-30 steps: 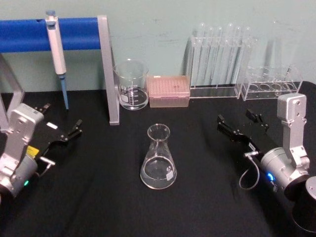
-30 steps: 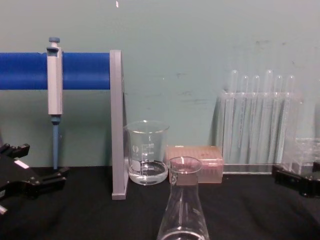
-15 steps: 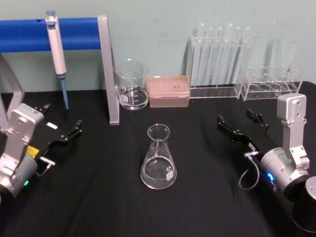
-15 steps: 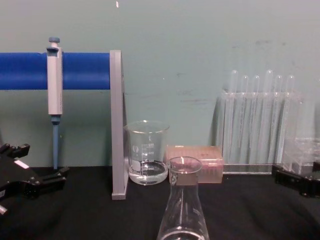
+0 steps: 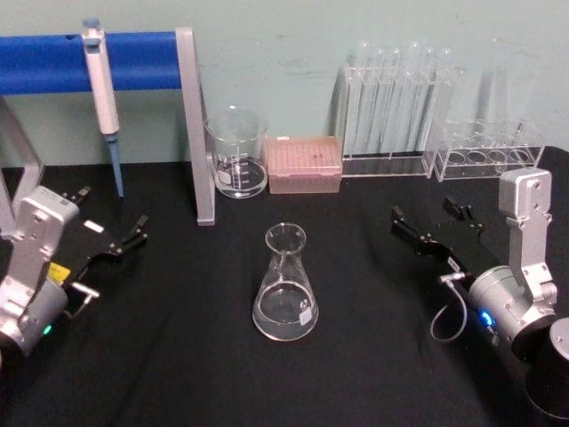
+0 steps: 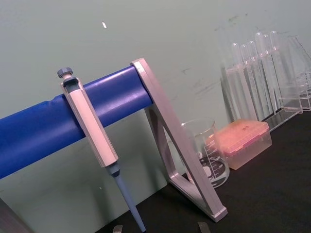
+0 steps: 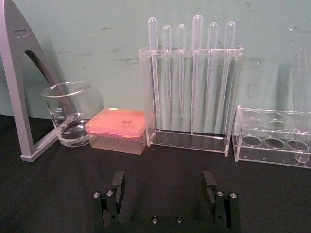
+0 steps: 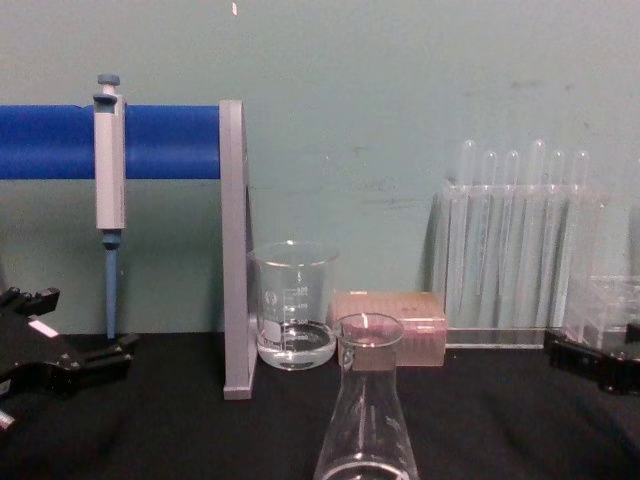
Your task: Grasp the erlenmeyer flask with one hand, shake it three times, then place it back.
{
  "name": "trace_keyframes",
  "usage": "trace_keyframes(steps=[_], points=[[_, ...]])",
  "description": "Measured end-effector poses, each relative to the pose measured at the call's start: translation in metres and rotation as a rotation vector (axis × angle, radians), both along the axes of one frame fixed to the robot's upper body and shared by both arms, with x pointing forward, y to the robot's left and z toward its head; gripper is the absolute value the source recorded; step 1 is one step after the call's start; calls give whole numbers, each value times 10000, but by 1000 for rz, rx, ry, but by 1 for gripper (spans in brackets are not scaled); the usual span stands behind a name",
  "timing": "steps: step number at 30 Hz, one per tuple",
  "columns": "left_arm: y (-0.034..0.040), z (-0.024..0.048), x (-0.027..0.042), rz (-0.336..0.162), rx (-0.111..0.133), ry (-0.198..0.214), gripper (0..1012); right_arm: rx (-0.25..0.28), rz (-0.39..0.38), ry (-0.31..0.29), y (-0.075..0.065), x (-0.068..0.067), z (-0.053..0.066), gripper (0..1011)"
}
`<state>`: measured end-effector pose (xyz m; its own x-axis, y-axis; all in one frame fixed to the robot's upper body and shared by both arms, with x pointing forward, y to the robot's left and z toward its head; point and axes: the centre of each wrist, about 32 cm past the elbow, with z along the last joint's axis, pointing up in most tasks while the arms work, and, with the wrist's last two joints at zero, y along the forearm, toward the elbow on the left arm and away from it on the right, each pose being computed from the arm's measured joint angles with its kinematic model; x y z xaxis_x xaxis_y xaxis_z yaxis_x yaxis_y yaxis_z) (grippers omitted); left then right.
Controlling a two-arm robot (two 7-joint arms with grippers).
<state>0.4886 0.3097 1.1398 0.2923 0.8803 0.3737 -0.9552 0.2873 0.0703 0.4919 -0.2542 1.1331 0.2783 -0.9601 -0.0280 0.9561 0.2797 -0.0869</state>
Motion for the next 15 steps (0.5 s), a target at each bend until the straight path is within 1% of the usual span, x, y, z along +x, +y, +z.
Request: trace_keyframes(steps=[15], points=[[0,0,0,0,0,0,1001,0,0,0,0,0,0,1003]])
